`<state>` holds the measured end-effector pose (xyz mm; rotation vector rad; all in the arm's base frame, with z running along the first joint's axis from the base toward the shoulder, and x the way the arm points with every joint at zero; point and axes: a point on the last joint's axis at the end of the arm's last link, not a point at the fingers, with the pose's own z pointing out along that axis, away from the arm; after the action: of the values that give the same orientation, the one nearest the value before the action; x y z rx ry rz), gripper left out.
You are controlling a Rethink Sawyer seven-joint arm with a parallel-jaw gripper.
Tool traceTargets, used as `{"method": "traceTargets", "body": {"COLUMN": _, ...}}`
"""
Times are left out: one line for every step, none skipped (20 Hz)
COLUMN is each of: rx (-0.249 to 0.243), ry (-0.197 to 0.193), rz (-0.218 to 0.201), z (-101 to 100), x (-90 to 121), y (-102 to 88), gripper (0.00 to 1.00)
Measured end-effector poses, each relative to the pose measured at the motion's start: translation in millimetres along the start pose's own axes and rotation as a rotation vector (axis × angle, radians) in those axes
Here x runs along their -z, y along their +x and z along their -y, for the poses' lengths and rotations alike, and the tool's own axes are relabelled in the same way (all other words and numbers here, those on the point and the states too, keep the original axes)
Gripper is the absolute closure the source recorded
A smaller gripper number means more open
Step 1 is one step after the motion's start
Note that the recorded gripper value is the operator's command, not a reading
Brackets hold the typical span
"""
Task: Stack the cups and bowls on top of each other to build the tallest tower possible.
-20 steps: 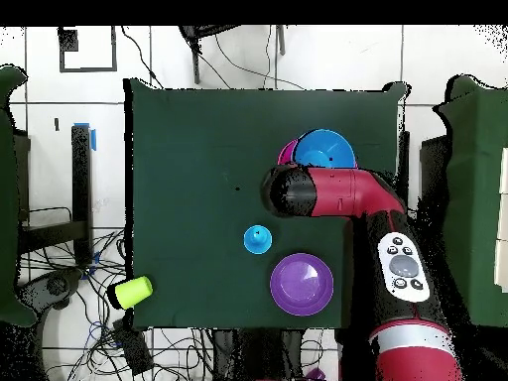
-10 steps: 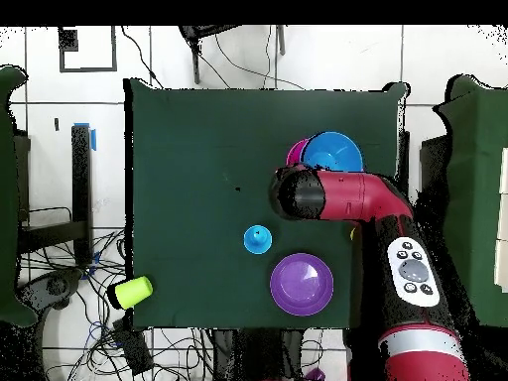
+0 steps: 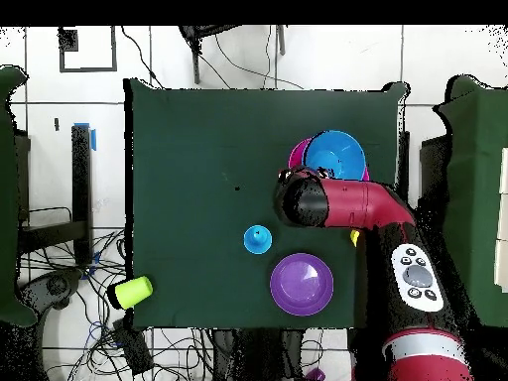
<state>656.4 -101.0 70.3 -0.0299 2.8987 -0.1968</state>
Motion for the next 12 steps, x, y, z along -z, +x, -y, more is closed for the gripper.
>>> {"method": "traceTargets", "body": {"rx": 0.0, "ry": 0.0, "rz": 0.002, "z": -0.1, "x": -0.1, "y": 0.5, "gripper": 1.0}}
{"method": "traceTargets", "body": {"rx": 0.0, "ry": 0.0, "rz": 0.005, "z": -0.1, "x": -0.2, "y": 1.1, "gripper": 1.0}}
{"method": "traceTargets", "body": {"rx": 0.0, "ry": 0.001, "rz": 0.01, "z": -0.3, "x": -0.5, "y": 2.0, "gripper": 1.0}}
{"method": "traceTargets", "body": {"rx": 0.0, "ry": 0.002, "rz": 0.016, "z": -0.5, "x": -0.7, "y": 2.8, "gripper": 1.0}}
{"method": "traceTargets", "body": {"rx": 0.001, "ry": 0.002, "rz": 0.02, "z": -0.8, "x": -0.8, "y": 3.2, "gripper": 1.0}}
{"method": "traceTargets", "body": {"rx": 0.002, "ry": 0.003, "rz": 0.025, "z": -1.4, "x": -1.0, "y": 4.1, "gripper": 1.0}}
{"method": "traceTargets", "body": {"rx": 0.003, "ry": 0.004, "rz": 0.031, "z": -2.1, "x": -1.1, "y": 4.7, "gripper": 1.0}}
{"method": "traceTargets", "body": {"rx": 0.005, "ry": 0.005, "rz": 0.036, "z": -2.7, "x": -1.2, "y": 5.3, "gripper": 1.0}}
{"method": "traceTargets", "body": {"rx": 0.007, "ry": 0.007, "rz": 0.043, "z": -3.7, "x": -1.3, "y": 6.2, "gripper": 1.0}}
{"method": "traceTargets", "body": {"rx": 0.008, "ry": 0.007, "rz": 0.048, "z": -4.7, "x": -1.4, "y": 7.1, "gripper": 1.0}}
{"method": "traceTargets", "body": {"rx": 0.01, "ry": 0.007, "rz": 0.051, "z": -6.0, "x": -1.3, "y": 8.1, "gripper": 1.0}}
{"method": "traceTargets", "body": {"rx": 0.011, "ry": 0.007, "rz": 0.054, "z": -6.9, "x": -1.1, "y": 9.0, "gripper": 1.0}}
